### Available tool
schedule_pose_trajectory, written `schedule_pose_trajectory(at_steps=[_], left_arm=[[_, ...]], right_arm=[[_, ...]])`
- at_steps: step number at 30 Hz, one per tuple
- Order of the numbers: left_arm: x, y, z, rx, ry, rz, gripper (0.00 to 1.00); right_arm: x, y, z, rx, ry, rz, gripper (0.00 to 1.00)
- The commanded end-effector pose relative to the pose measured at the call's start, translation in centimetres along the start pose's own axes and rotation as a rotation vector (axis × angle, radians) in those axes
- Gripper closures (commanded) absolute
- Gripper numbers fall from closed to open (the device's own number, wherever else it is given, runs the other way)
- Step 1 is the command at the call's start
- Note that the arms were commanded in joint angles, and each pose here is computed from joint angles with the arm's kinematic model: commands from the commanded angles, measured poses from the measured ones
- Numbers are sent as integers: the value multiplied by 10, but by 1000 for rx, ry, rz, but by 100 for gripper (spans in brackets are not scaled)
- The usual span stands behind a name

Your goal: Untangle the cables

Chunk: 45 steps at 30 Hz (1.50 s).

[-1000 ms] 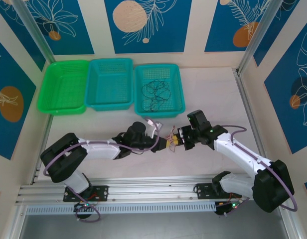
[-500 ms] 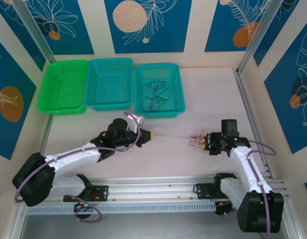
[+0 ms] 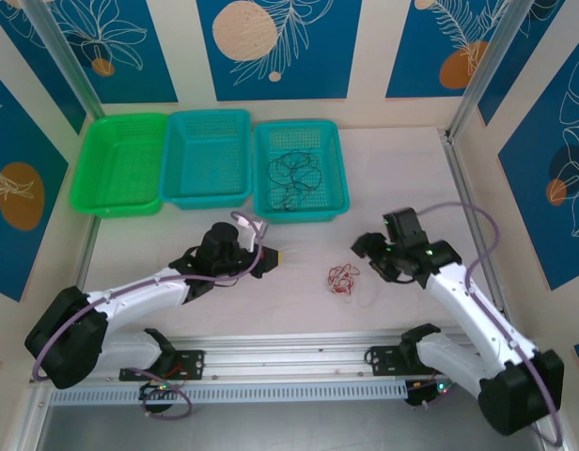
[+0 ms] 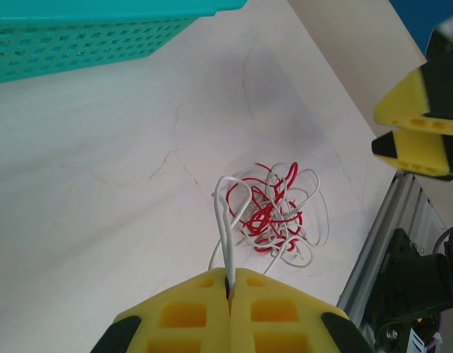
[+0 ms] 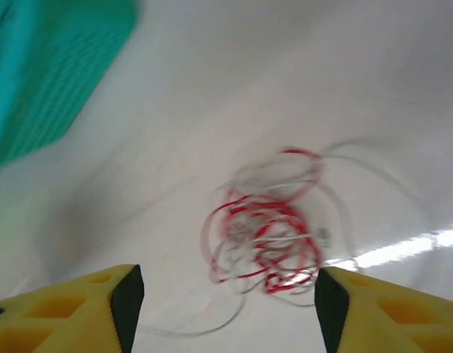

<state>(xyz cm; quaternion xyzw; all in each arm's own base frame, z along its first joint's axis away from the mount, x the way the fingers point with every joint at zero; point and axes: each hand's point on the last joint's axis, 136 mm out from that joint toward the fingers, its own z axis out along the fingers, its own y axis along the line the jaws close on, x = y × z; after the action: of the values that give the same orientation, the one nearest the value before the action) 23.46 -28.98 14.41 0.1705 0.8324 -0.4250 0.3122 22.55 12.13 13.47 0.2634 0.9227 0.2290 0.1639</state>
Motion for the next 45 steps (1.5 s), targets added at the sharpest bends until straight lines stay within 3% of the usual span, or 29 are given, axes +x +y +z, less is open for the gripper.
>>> schedule_pose_trajectory(at_steps=[1,5,9,12,15,19,24,27,30,34,39,42,44,45], left_arm=[[0,-1,-2,7,4,22,100],[-1,0,-11,-10,-14,22,100],[-7,6,-28,-75,-58,35,100],[-19,20,-54,-183,-141,43,100],[-33,45,-94,-336,-233,16,100],[-37,82,-153,-560,-289,-25,100],[-27,118,-201,-735,-264,-142,100],[-23,131,-206,-733,-287,-263,100],[-22,136,-194,-674,-314,-347,100],[-20,136,-173,-567,-322,-409,100],[-27,127,-167,-492,-335,-395,100],[-40,113,-169,-439,-364,-361,100],[-50,103,-171,-408,-376,-343,100],[-55,99,-174,-401,-384,-336,100]], right_arm=[[13,22,25,76,59,-224,34],[20,-2,56,392,49,-189,33],[26,-25,77,533,57,-155,38],[23,-43,82,580,46,-132,59],[12,-64,80,587,38,-77,93],[-17,-101,57,578,-32,65,100],[-55,-148,14,492,-199,317,100],[-71,-158,-3,390,-270,400,100],[-75,-147,-3,316,-256,362,100],[-62,-123,14,216,-143,300,100],[-40,-69,28,36,-36,151,98],[-24,-36,30,-20,9,49,81],[-20,-30,27,18,14,39,58],[-21,-30,23,35,10,47,55]])
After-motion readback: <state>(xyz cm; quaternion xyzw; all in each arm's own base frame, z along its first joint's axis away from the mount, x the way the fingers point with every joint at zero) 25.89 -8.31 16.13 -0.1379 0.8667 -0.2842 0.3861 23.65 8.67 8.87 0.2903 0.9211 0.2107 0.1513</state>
